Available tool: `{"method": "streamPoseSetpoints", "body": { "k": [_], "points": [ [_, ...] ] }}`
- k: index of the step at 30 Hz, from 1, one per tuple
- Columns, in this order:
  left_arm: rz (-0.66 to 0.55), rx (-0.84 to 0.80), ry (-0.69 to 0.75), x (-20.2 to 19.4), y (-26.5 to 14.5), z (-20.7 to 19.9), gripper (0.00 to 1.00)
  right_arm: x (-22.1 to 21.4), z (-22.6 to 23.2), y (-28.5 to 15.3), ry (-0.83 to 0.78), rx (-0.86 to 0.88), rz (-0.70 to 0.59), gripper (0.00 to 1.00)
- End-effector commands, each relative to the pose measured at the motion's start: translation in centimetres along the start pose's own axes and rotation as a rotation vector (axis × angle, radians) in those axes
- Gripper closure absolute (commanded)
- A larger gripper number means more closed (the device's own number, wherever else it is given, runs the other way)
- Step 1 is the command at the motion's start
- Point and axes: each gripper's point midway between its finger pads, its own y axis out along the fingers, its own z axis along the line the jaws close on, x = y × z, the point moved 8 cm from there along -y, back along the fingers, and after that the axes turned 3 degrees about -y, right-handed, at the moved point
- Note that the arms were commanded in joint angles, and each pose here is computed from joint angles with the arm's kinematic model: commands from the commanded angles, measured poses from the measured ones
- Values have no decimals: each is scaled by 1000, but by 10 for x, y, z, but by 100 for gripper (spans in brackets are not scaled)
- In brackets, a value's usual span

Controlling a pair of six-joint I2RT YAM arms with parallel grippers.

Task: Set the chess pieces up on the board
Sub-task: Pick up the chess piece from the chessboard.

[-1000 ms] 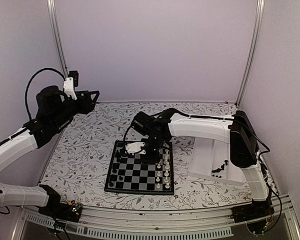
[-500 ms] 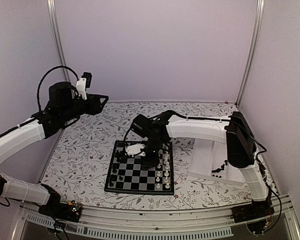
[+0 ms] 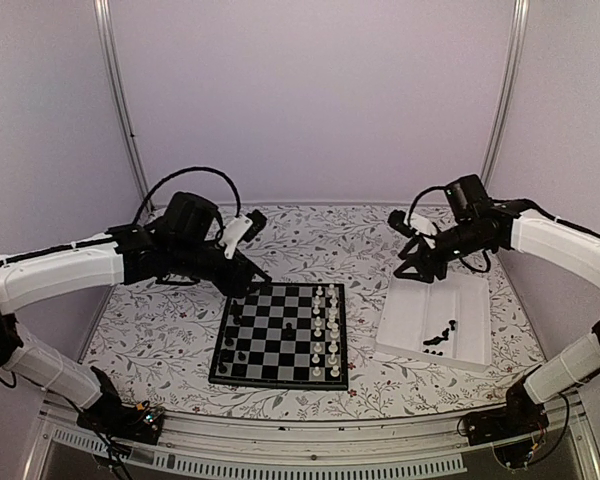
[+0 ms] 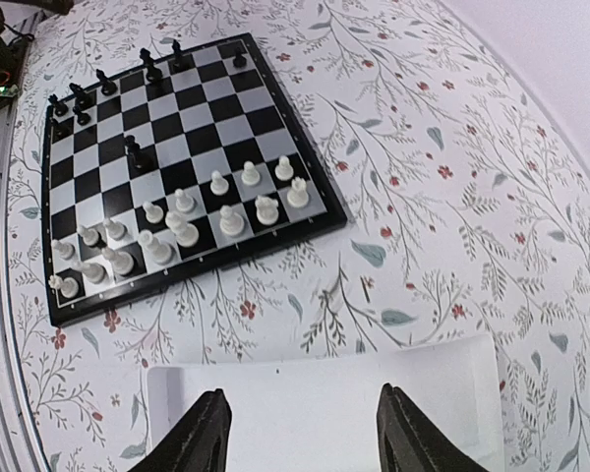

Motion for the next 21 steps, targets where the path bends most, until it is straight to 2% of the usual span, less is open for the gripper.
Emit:
{"method": "streamPoseSetpoints", "body": {
  "k": [1,4,8,16,21],
  "points": [
    [158,-20,70,-22,26,-15,41,-21,8,-29,6,-56,-219,45],
    [255,-27,97,-30,48,-23,41,-48,15,-36,35,-104,-263,38],
    [336,-27,122,-38,68,-31,41,-46,11,-51,38,-151,-293,37],
    [397,-77,116,-51,89,-40,41,-51,10,-45,42,-133,-272,37],
    [410,-89,120,-52,102,-42,46,-53,9,-43,39,-137,-261,36]
  ]
}}
